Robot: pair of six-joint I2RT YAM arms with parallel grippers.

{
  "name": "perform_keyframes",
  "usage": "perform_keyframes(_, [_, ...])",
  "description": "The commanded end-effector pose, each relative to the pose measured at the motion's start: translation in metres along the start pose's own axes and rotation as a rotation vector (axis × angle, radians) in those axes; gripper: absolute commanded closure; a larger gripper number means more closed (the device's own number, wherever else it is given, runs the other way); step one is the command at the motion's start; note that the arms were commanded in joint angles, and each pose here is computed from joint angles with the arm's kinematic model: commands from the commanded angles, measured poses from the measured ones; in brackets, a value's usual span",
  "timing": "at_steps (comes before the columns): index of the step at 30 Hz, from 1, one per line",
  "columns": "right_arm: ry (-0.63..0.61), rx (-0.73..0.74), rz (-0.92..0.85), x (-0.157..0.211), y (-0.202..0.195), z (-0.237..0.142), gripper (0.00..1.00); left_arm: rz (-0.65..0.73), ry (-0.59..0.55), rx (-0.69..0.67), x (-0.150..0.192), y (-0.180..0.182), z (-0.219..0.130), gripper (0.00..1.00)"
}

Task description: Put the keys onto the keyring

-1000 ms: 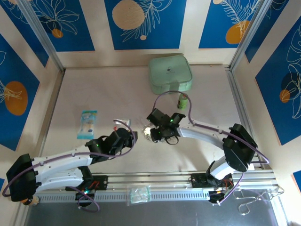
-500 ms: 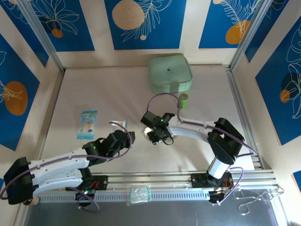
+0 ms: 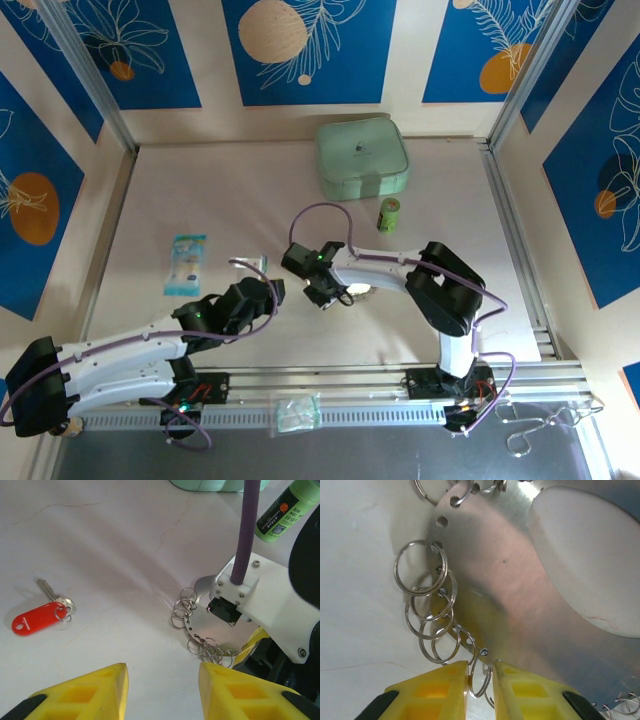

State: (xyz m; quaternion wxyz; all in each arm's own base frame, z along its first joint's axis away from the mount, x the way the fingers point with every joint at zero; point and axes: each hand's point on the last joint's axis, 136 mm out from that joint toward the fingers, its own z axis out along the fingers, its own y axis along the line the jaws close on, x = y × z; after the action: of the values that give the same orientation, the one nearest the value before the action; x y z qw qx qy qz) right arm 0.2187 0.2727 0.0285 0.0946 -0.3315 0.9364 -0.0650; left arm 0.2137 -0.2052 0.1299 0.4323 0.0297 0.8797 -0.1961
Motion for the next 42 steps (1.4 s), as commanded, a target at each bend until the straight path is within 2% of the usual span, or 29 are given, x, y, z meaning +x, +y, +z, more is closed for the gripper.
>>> perform_keyframes(1, [0.017,0.038,-0.032,0.002,-0.003,-0.003,0.79,-0.009,-0.004,-0.025,0.001,0.007,-0.001,0.59])
perform_keyframes(12, [-0.026,0.011,-0.035,-0.003,-0.001,-0.021,0.76,-0.012,-0.009,-0.026,0.000,0.008,-0.002,0.59])
perform_keyframes(28, [0.030,0.026,-0.064,0.007,0.000,-0.009,0.77,-0.013,-0.011,-0.025,0.000,0.008,-0.001,0.59])
perform_keyframes(36, [0.035,0.037,-0.075,0.005,-0.001,-0.006,0.82,-0.013,-0.016,-0.025,-0.001,0.008,-0.002,0.59])
perform_keyframes(42, [0.034,0.037,-0.077,0.005,-0.001,-0.007,0.95,-0.010,-0.015,-0.027,-0.001,0.008,-0.001,0.59])
